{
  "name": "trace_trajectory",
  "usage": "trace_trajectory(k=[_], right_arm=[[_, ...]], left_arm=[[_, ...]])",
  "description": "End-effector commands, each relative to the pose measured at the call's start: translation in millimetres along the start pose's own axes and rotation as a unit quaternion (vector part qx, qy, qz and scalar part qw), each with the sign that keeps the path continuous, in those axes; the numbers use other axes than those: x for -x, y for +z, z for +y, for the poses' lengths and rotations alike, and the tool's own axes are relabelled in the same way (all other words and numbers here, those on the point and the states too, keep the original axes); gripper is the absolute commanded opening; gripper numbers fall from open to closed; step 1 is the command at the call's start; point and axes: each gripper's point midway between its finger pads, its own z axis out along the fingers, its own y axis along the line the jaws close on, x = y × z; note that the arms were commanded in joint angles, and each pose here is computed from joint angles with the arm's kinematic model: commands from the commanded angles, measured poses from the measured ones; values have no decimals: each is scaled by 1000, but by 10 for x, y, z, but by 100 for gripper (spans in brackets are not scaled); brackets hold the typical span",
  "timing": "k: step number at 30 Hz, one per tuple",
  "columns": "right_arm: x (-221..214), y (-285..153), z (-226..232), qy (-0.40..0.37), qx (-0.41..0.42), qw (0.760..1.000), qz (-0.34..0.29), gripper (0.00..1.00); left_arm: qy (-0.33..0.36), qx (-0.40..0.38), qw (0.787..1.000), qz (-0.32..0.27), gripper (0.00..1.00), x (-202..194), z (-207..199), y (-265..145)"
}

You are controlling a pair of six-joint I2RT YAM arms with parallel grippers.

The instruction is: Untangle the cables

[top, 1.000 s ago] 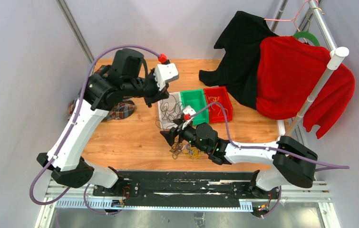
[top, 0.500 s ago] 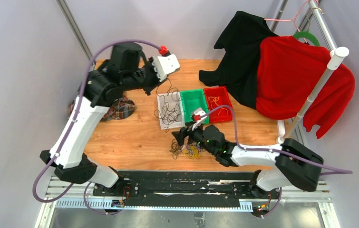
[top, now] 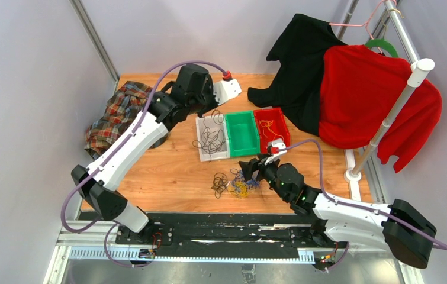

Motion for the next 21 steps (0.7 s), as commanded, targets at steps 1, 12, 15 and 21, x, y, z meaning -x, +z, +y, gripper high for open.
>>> trace_trajectory(k=[1, 12, 15, 21], right_arm=[[-77, -53, -204, -3, -43, 999, 14, 78], [-122, 25, -311, 15, -61, 997, 43, 77], [-126, 40, -319, 19, -63, 997, 45, 77], [-144, 56, -359, 28, -68, 996, 50, 77]], left_arm=[[7, 38, 999, -25, 0, 245, 266, -17], [-2, 110, 988, -105, 0, 857, 828, -661], [-11, 133, 983, -130, 0, 996, 962, -840], [-17, 187, 964, -188, 0, 1271, 1246, -1324]])
